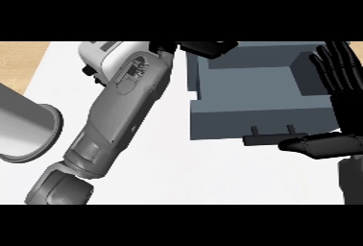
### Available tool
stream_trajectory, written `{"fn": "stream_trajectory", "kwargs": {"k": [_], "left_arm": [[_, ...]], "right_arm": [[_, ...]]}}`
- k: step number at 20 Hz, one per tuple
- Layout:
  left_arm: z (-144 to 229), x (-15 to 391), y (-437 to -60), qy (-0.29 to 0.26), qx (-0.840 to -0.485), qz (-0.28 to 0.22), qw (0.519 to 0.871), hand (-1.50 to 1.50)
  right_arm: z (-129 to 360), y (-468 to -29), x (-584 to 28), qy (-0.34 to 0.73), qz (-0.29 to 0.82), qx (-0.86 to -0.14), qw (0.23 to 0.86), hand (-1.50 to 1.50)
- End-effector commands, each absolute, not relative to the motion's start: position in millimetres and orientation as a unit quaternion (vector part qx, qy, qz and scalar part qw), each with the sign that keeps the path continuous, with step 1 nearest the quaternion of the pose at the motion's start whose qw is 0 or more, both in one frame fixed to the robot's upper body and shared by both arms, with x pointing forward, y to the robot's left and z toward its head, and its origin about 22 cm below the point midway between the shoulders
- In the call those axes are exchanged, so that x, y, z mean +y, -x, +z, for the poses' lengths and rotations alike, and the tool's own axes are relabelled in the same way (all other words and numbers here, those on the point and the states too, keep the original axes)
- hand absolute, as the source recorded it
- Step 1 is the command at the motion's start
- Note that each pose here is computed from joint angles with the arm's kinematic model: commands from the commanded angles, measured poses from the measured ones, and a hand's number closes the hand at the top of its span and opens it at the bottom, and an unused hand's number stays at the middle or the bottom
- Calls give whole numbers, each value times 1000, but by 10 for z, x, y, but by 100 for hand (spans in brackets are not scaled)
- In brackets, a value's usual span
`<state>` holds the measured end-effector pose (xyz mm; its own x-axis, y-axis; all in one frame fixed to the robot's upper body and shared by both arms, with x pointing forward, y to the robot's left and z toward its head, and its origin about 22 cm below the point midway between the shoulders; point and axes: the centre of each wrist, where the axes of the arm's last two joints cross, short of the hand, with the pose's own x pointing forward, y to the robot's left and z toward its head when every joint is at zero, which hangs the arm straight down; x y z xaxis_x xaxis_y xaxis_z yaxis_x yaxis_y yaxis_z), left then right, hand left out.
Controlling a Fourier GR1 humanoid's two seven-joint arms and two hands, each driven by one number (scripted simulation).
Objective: Pick up the cup, place it into the drawer and close the drawer
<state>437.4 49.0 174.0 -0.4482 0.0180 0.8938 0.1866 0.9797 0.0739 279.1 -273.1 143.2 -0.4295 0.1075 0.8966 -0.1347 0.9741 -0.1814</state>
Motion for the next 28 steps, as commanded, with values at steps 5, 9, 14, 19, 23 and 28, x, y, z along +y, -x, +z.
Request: {"fn": "stream_trajectory", "kwargs": {"k": [5, 9, 14, 19, 23, 28], "left_arm": [[1620, 327, -4468, -4, -802, -124, 584, 150], [1409, 358, -4457, -6, -767, -171, 618, 150], [1115, 426, -4397, -9, -745, -208, 634, 150], [1127, 401, -4385, 6, -750, -199, 631, -150], [1129, 414, -4373, 44, -767, -145, 624, -150], [1227, 383, -4355, 122, -793, -91, 590, -150]], "right_arm": [[1495, -2870, -2754, -23, 118, -844, 522, -150], [1428, -2849, -2566, -43, 136, -846, 514, -150], [1567, -2926, -2470, -53, 141, -847, 510, -150], [1676, -2972, -2411, -69, 154, -852, 496, -150], [1603, -2974, -2278, -159, 180, -839, 489, -150], [1606, -2954, -2028, -253, 273, -798, 474, 150]]}}
